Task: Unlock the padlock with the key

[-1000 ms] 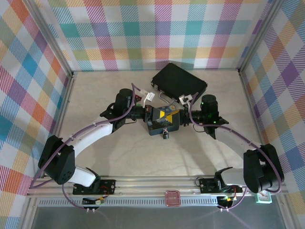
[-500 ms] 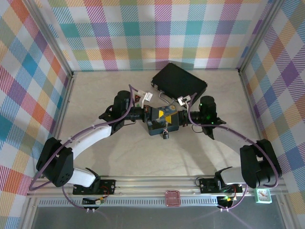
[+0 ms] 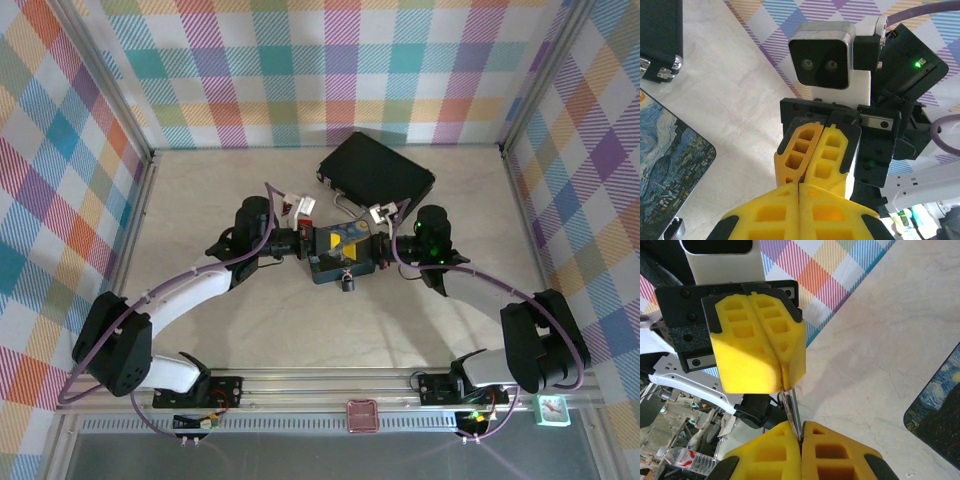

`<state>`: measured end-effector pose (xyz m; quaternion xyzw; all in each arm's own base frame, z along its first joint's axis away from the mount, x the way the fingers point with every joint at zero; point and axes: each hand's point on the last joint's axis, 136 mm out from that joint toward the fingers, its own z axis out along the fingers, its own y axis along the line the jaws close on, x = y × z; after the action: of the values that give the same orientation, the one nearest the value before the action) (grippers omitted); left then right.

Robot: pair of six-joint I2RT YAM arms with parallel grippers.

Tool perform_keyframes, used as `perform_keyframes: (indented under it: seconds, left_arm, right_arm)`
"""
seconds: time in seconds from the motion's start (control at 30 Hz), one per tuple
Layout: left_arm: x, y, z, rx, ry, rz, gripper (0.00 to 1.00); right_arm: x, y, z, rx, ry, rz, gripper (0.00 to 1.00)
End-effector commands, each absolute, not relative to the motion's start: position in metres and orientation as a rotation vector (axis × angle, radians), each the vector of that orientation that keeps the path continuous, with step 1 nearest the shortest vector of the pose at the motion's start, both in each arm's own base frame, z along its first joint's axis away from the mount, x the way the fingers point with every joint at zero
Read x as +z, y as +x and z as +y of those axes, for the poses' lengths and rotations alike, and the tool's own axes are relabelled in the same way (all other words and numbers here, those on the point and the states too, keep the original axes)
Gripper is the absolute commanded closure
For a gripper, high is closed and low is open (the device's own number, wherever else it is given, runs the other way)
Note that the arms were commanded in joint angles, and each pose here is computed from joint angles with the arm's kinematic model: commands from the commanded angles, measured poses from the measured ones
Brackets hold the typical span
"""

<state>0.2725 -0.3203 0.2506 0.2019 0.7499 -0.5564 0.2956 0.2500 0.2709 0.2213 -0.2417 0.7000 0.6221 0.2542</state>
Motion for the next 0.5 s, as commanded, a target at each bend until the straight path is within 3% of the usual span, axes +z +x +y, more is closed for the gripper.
perform_keyframes:
  seconds: [0.0, 0.07, 0.13, 0.33, 0.47]
  left_arm:
    - [0.267, 0.275, -0.312, -1.441, 0.505, 1.949, 0.86]
    - [0.264, 0.286, -0.300, -1.353, 0.427, 1.975, 0.36]
    - [0.258, 0.300, -0.280, -1.235, 0.319, 1.999, 0.01]
    - [0.244, 0.318, -0.236, -0.989, 0.134, 2.029, 0.00]
    - [0.202, 0.330, -0.189, -0.673, -0.097, 2.156, 0.00]
  right_arm:
    - [0.223, 0.251, 0.271, 1.643, -0.680, 1.903, 1.00]
    - [0.214, 0.253, 0.267, 1.559, -0.674, 1.963, 1.00]
    - [0.201, 0.258, 0.258, 1.415, -0.647, 2.054, 1.00]
    - [0.172, 0.282, 0.215, 0.967, -0.524, 2.238, 1.00]
    - [0.153, 0.319, 0.160, 0.509, -0.346, 2.356, 1.00]
